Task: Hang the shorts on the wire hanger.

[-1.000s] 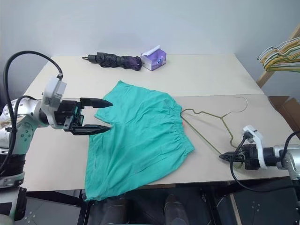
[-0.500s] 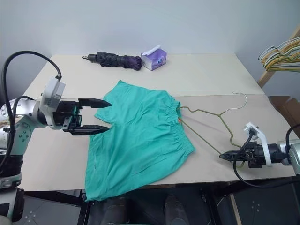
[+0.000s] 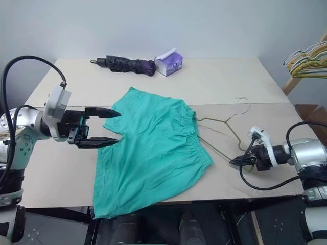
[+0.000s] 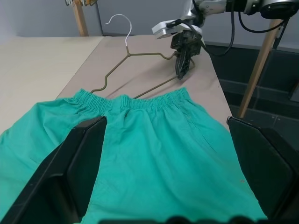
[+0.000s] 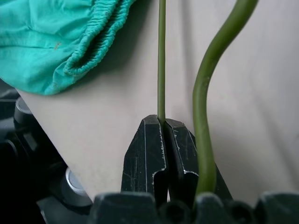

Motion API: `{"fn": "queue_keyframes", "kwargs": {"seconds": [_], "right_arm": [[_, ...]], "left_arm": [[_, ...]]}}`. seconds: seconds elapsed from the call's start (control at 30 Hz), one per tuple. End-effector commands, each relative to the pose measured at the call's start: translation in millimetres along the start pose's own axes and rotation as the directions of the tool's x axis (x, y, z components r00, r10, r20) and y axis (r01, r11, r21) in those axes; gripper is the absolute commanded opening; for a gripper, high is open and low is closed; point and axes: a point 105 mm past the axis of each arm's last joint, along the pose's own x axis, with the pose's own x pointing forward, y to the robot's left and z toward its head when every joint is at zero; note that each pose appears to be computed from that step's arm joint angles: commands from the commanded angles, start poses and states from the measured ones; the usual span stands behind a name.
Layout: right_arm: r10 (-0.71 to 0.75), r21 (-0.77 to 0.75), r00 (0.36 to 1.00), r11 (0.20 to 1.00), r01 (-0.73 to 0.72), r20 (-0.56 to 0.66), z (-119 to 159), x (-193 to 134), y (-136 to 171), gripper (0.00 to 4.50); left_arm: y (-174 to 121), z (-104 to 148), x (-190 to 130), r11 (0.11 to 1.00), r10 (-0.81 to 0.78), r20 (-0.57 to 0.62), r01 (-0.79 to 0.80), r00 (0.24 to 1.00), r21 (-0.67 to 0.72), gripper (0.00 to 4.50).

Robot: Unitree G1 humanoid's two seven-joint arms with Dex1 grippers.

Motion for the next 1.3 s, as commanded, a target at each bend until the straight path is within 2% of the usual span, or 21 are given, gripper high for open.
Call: {"fn": "queue_keyframes", "kwargs": {"seconds": [0.03,0.27,0.6,0.67,0.8,0.9,1.03,1.1,1.17,1.3], "right_arm": [[0.042,-0.065,0.999,0.997,-0.042,-0.010,11.0,-8.3,4.2,0.00],[0.023,-0.084,1.000,0.996,-0.021,0.016,32.7,6.1,-5.0,0.00],[-0.013,-0.079,0.998,0.997,0.018,0.060,44.7,20.3,-16.1,0.00],[-0.035,-0.101,0.995,0.994,0.044,0.093,51.2,16.7,-17.5,0.00],[-0.067,-0.250,0.980,0.962,0.113,0.185,74.4,1.5,-11.5,0.00],[-0.157,-0.449,0.959,0.858,0.250,0.234,94.0,-10.2,-1.6,0.00],[-0.249,-0.670,0.933,0.649,0.361,0.261,106.2,-16.1,21.5,0.00],[-0.287,-0.733,0.913,0.547,0.404,0.289,113.4,-16.2,32.5,0.00],[-0.318,-0.811,0.893,0.398,0.430,0.317,120.0,-12.7,46.5,0.00],[-0.297,-0.866,0.888,0.258,0.428,0.351,126.7,-2.8,73.0,0.00]], "left_arm": [[-1.1,8.9,-4.1,0.998,0.020,-0.005,-0.019,1.000,0.054,4.46],[-2.7,9.7,-2.8,0.998,0.028,0.005,-0.028,1.000,0.061,4.46],[-2.1,11.4,-3.4,0.997,0.037,0.005,-0.038,0.999,0.070,4.46],[-1.7,11.7,-3.4,0.997,0.038,0.005,-0.039,0.999,0.071,4.46],[0.1,10.6,-3.8,0.996,0.042,-0.002,-0.042,0.999,0.075,4.46],[3.4,8.8,-4.2,0.995,0.053,-0.011,-0.051,0.999,0.085,4.46],[14.5,9.0,-3.1,0.989,0.081,-0.023,-0.077,0.996,0.125,4.46],[23.3,9.9,-2.1,0.982,0.110,-0.027,-0.105,0.994,0.159,4.46],[37.8,13.4,-1.2,0.965,0.166,-0.029,-0.157,0.986,0.209,4.46],[59.7,22.2,0.5,0.935,0.221,-0.023,-0.205,0.975,0.291,4.46]]}}
